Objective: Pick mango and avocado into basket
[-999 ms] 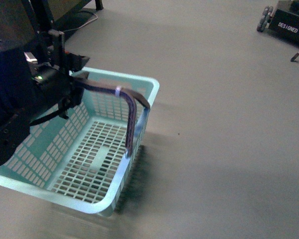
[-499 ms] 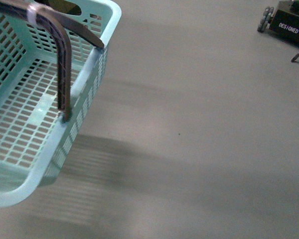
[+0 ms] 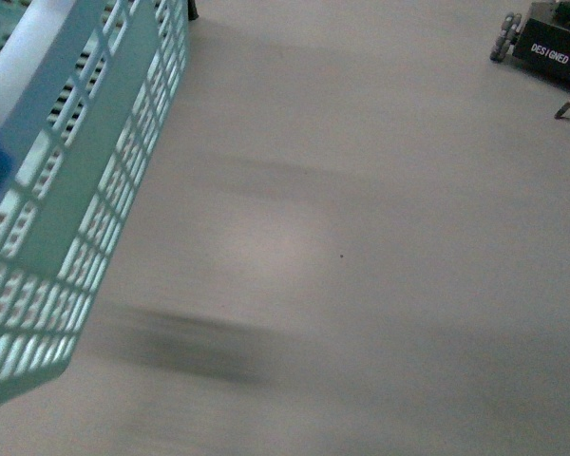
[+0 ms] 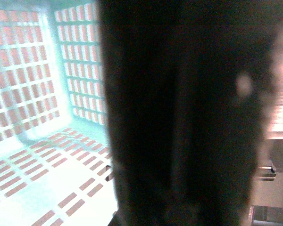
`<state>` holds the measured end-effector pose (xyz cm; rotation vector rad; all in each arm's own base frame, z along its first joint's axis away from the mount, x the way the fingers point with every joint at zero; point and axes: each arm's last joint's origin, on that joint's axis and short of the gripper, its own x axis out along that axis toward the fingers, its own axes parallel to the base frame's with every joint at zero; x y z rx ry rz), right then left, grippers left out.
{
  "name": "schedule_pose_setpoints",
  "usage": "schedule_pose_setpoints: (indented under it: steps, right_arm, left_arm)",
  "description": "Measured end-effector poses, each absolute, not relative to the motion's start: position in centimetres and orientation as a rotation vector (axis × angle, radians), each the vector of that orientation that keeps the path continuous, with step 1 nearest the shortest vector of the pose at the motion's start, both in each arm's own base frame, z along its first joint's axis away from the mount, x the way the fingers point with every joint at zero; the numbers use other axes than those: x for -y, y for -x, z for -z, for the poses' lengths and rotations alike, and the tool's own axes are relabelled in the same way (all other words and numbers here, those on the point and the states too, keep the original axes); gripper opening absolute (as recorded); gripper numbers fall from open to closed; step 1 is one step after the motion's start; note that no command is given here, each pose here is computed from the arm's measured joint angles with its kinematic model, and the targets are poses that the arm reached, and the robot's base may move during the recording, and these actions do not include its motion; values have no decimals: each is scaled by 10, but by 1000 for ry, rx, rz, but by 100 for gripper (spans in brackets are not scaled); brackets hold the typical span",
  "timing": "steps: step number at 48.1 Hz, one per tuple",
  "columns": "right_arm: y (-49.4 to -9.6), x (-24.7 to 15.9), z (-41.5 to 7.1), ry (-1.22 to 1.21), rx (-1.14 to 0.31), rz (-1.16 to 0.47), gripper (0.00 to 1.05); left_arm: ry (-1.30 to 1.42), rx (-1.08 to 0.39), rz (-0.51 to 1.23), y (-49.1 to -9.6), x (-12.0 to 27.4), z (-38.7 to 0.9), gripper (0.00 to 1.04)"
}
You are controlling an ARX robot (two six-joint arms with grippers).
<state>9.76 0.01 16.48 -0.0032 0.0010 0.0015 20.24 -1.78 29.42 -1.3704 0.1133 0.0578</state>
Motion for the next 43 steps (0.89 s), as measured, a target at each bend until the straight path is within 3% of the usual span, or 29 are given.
schedule_pose_setpoints:
  steps: [43]
  right_arm:
    - [-98, 0, -165, 3, -1, -2, 97]
  left_arm:
    - [1346, -140, -83, -203, 18, -286, 6]
